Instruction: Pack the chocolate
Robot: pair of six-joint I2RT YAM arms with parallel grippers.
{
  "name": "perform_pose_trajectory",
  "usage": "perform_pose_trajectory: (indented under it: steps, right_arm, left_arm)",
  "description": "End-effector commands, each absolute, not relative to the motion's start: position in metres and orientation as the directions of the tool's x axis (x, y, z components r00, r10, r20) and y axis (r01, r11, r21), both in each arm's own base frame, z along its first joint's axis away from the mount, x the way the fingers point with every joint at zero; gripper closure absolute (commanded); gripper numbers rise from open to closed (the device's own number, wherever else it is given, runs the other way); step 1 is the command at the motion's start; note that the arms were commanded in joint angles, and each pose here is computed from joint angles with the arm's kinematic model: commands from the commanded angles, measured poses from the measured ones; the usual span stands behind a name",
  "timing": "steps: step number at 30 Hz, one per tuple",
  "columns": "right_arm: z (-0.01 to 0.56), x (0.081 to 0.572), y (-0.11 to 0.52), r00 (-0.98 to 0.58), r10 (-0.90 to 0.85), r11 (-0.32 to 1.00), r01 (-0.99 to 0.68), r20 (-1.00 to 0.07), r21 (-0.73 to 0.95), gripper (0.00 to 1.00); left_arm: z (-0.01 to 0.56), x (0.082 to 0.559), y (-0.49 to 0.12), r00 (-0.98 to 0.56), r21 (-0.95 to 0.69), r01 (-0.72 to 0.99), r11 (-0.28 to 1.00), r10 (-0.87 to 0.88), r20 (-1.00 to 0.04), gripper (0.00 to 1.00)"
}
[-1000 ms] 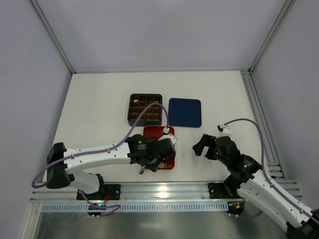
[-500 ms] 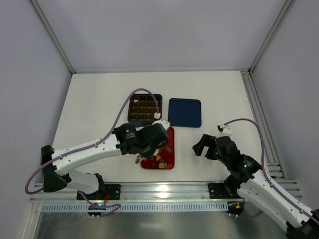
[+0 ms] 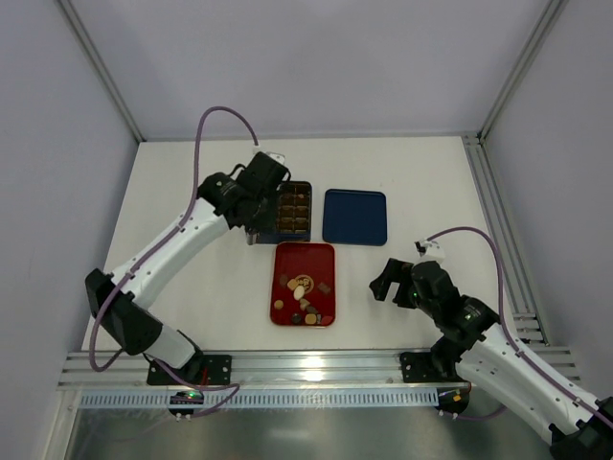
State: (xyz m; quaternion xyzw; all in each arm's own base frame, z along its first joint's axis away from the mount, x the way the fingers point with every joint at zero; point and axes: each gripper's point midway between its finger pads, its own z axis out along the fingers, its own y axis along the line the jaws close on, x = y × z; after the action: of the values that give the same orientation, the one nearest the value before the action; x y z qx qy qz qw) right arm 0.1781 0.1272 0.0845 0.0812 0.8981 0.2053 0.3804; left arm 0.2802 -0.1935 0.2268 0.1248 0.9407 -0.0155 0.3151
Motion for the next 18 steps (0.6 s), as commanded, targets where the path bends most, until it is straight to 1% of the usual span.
perform_pose_trajectory:
  steps: [1,4,9,18]
  right_arm:
    - [0.102,0.186,0.133,-0.671,0.312,0.893,-0.034,-0.672,0.448,0.0]
    - [0.103,0.185,0.133,-0.673,0.311,0.893,-0.034,-0.671,0.448,0.0]
    - [0.105,0.186,0.131,-0.666,0.312,0.894,-0.035,-0.677,0.447,0.0]
    - [0.106,0.186,0.131,-0.665,0.311,0.895,-0.035,-0.679,0.444,0.0]
  left_arm:
    - [0.233,0.318,-0.19,-0.749,0.053,0.214,0.975,0.199,-0.632,0.72]
    - [0.225,0.338,-0.186,-0.762,0.06,0.191,0.98,0.186,-0.62,0.73]
    - [0.207,0.357,-0.185,-0.785,0.069,0.187,0.98,0.192,-0.589,0.73]
    - [0.186,0.362,-0.187,-0.809,0.076,0.198,0.977,0.207,-0.55,0.71]
